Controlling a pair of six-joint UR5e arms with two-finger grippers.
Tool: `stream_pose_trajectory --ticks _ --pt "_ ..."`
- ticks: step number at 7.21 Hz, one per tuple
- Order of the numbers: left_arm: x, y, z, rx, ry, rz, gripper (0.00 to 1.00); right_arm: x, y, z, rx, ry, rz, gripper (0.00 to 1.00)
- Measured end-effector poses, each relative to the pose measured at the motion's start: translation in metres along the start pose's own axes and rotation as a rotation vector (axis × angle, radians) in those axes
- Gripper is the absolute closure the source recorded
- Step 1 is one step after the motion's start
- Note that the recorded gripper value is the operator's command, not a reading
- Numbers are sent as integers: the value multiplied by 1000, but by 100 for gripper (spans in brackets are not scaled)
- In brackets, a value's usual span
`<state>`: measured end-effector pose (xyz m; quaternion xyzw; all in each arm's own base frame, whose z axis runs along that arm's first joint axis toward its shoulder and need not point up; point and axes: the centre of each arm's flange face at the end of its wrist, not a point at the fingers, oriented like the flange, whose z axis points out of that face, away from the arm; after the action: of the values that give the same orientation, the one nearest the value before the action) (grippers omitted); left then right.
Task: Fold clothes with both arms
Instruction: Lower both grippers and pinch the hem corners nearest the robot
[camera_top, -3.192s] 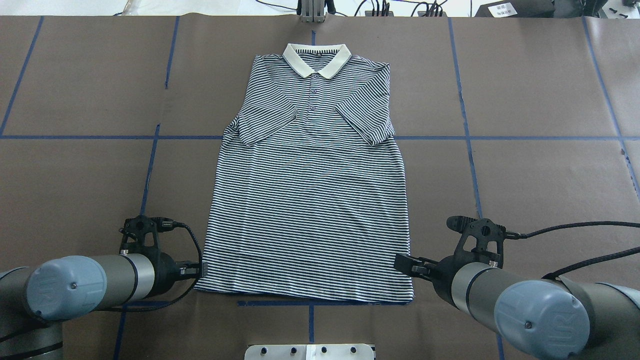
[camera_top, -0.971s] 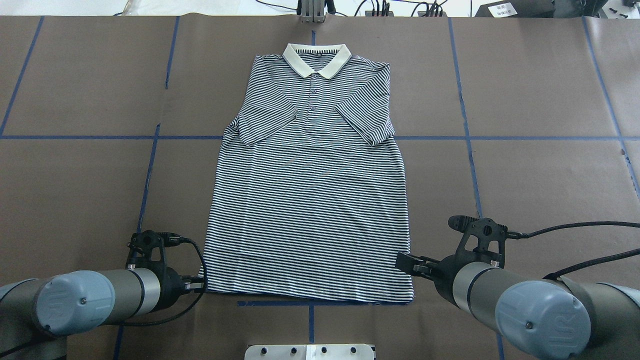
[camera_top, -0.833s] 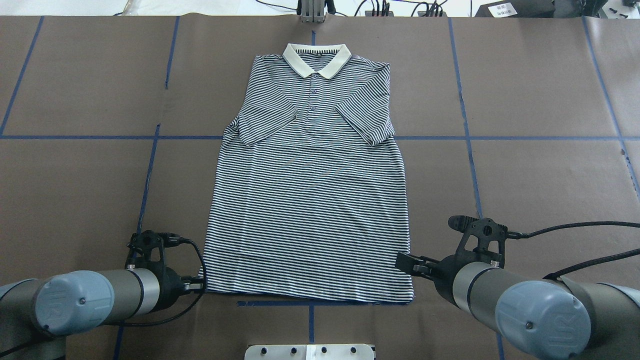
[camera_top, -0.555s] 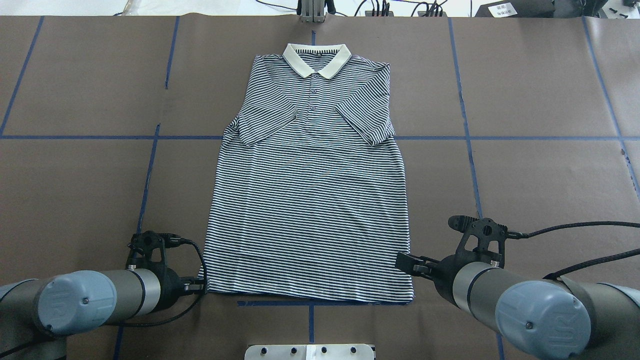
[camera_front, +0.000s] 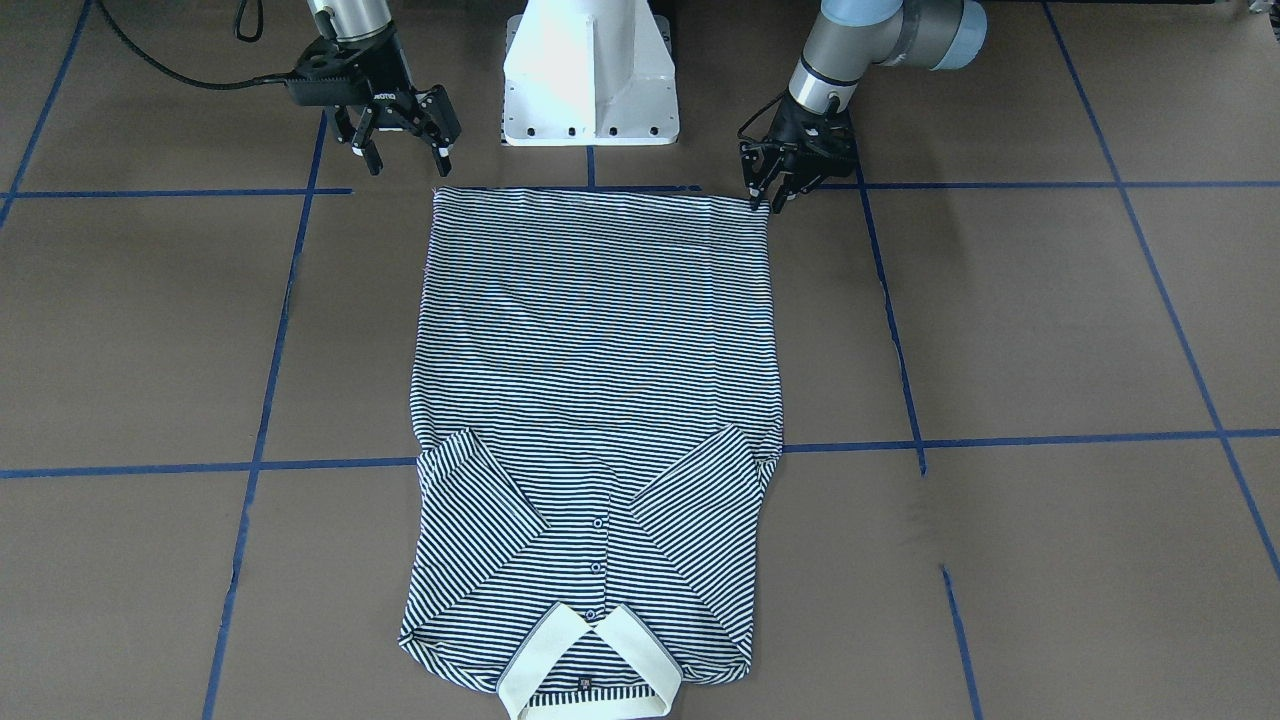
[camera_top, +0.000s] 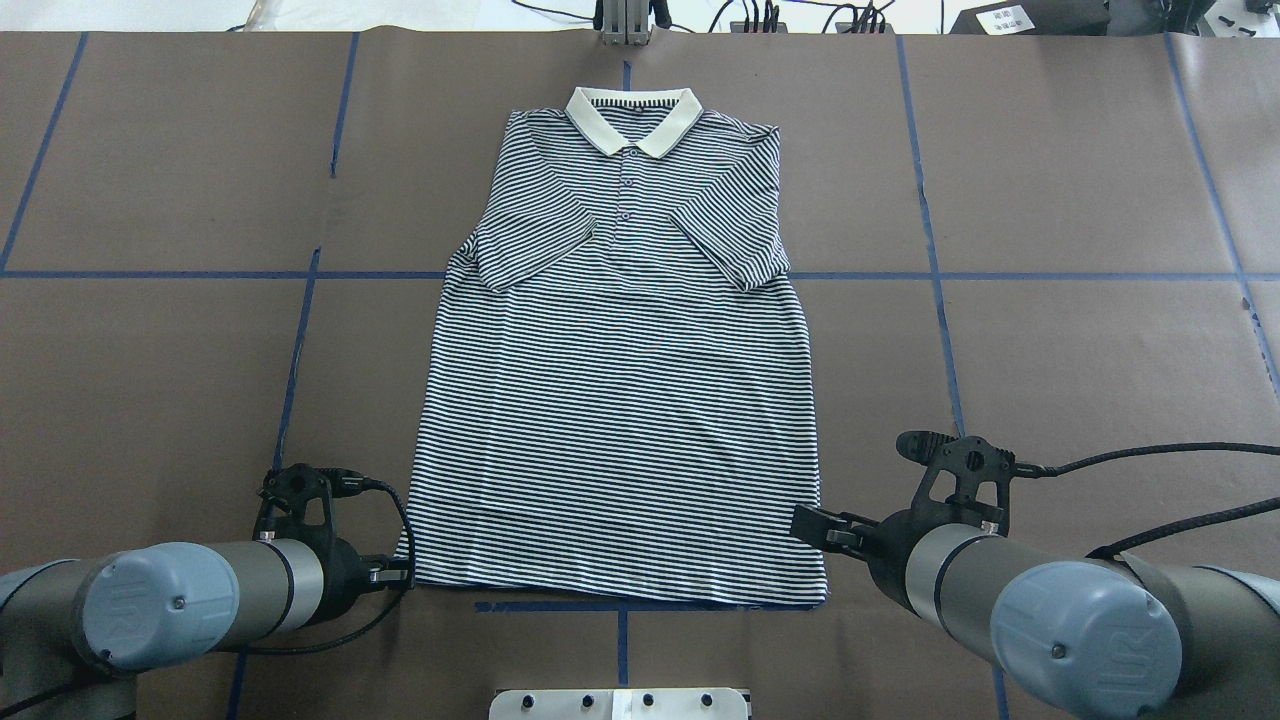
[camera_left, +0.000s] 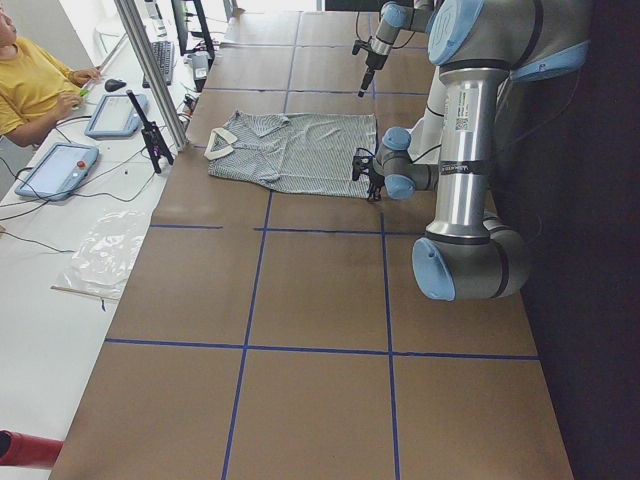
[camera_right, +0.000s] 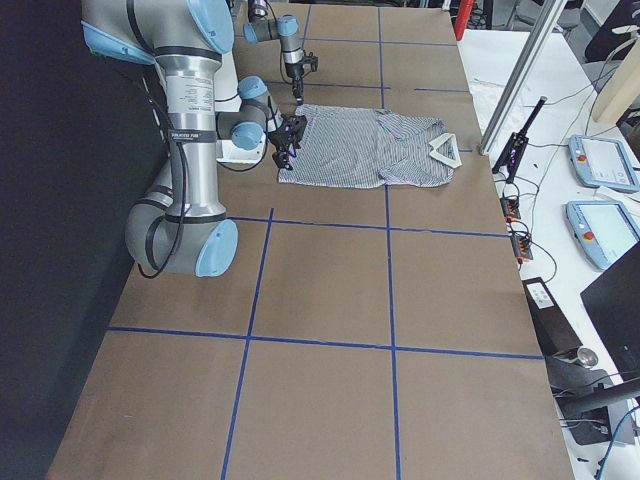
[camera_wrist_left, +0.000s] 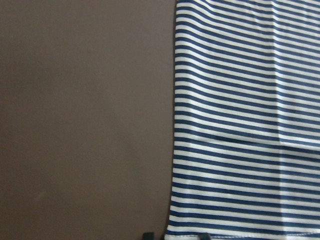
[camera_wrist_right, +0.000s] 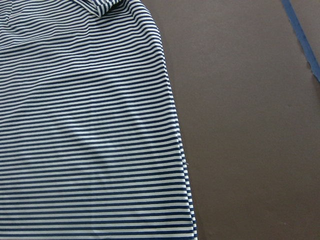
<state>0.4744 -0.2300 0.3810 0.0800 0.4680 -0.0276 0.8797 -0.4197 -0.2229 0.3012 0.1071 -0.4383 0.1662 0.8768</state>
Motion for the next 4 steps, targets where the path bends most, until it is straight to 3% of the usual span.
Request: stream_pose_trajectory --ticks 1,3,4 --pt "1 0 0 0 2 -2 100 0 0 0 0 0 0 0" --pt "4 0 0 2 7 -2 100 0 0 0 0 0 0 0" --pt "5 0 -1 3 9 -2 100 1 0 1 0 3 -1 6"
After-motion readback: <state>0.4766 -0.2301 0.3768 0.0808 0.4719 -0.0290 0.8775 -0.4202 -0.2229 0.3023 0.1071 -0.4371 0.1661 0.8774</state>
